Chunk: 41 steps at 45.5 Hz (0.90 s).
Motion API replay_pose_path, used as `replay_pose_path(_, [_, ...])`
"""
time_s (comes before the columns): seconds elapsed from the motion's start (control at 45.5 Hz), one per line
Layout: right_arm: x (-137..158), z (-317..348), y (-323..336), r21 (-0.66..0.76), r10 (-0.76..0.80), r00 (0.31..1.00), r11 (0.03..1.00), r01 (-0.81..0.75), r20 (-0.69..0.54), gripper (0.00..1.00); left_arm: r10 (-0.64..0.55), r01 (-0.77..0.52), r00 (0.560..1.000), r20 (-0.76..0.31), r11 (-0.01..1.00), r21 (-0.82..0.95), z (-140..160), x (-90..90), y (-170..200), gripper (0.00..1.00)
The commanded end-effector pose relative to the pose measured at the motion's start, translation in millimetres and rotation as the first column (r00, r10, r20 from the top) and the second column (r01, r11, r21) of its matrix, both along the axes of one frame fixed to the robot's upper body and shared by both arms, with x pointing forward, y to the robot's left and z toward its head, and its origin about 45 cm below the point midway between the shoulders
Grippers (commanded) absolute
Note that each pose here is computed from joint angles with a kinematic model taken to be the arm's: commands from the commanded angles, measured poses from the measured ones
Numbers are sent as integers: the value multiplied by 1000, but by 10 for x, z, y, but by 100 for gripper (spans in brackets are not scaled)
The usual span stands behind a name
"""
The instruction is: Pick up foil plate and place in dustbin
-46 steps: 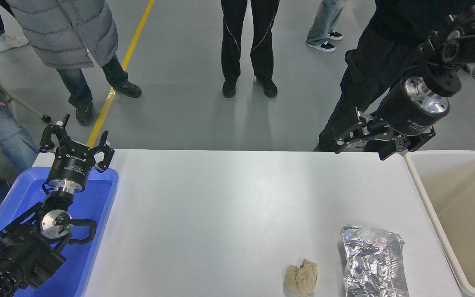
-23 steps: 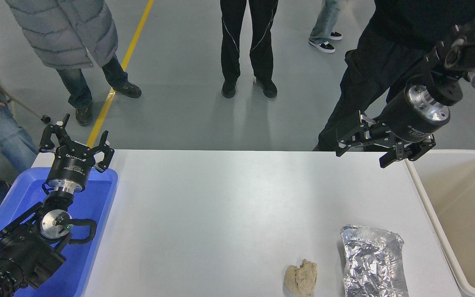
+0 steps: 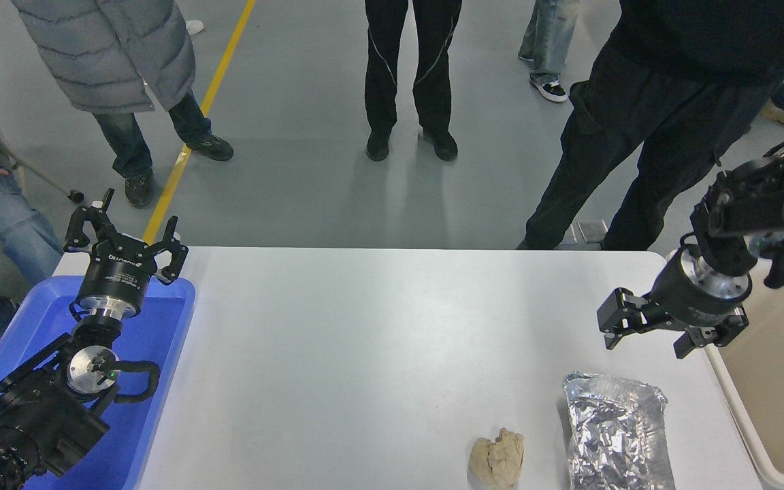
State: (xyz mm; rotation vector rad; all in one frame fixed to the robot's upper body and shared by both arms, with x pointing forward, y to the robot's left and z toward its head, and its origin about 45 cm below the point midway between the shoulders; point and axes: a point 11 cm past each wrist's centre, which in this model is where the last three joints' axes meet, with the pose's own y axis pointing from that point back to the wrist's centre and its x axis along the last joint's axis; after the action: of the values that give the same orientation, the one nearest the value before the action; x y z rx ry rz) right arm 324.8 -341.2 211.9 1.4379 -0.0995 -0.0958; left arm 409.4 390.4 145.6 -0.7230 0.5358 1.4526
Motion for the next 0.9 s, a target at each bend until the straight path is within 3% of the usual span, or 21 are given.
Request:
replay_pose_path(0.0, [-372, -542, -204, -65, 39, 996, 997, -45, -82, 93, 1, -1, 1000, 1, 1000, -1, 2, 1, 1, 98])
replay_pose_path(0.242, [-514, -738, -119, 19, -5, 995, 1000, 7, -95, 94, 1, -1, 1000, 1, 1000, -1, 2, 1, 1, 98])
replay_pose_path(0.549, [-666, -1062, -224, -20, 66, 997, 998, -66, -35, 94, 3, -3, 1000, 3, 1000, -2, 5, 2, 4, 98])
replay_pose_path(0.879, [-678, -1316, -413, -52, 21, 999, 998, -20, 24, 93, 3, -3, 1000, 1, 1000, -2, -1, -3, 6, 98])
